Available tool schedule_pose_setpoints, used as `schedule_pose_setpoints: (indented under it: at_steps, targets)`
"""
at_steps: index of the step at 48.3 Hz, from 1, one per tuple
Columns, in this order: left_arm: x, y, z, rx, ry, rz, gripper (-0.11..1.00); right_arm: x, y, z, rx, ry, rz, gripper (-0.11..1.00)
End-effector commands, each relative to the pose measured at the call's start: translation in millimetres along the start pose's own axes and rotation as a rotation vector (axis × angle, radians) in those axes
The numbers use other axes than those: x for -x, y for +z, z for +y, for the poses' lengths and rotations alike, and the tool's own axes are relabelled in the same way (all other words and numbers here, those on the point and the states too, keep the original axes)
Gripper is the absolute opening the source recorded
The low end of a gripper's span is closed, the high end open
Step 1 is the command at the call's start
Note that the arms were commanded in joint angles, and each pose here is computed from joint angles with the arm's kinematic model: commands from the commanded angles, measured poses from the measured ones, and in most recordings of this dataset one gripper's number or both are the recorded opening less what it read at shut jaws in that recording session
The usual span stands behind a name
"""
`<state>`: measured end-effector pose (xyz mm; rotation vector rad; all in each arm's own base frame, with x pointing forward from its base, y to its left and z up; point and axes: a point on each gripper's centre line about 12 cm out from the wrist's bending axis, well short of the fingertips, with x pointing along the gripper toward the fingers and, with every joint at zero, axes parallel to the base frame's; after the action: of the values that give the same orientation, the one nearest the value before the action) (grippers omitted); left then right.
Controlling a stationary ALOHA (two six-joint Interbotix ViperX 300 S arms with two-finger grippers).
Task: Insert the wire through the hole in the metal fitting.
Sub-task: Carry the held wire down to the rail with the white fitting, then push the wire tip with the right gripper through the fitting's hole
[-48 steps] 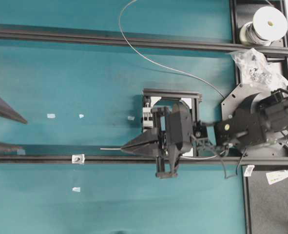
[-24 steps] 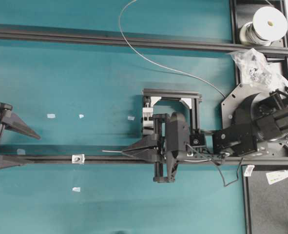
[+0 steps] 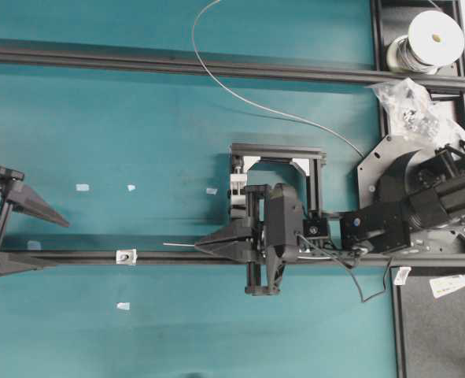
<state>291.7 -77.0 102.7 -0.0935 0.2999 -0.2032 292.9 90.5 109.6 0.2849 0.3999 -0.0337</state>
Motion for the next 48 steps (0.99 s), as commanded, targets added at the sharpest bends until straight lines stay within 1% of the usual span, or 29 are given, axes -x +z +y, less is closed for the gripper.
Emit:
schedule_pose_setpoints:
  at_steps: [1, 14, 33, 48]
  targets:
    - [-2.2, 5.4, -1.7, -0.001, -0.005, -0.024, 0.9, -0.2, 5.4, 4.1, -0.004, 0.012, -0.022, -0.01]
    - [-5.7, 4.5, -1.7, -0.008, -0.004, -0.021, 0.9, -0.5, 5.8, 4.4, -0.004, 0.013, -0.023, -0.01]
    - [-6.2, 4.5, -1.7, -0.008, -0.004, -0.021, 0.9, -1.6, 7.0, 6.1, -0.004, 0.016, -0.026, -0.01]
    - [-5.7, 4.5, -1.7, -0.015, -0.004, -0.021, 0.9, -10.5, 11.0, 13.7, -0.004, 0.026, -0.028, -0.01]
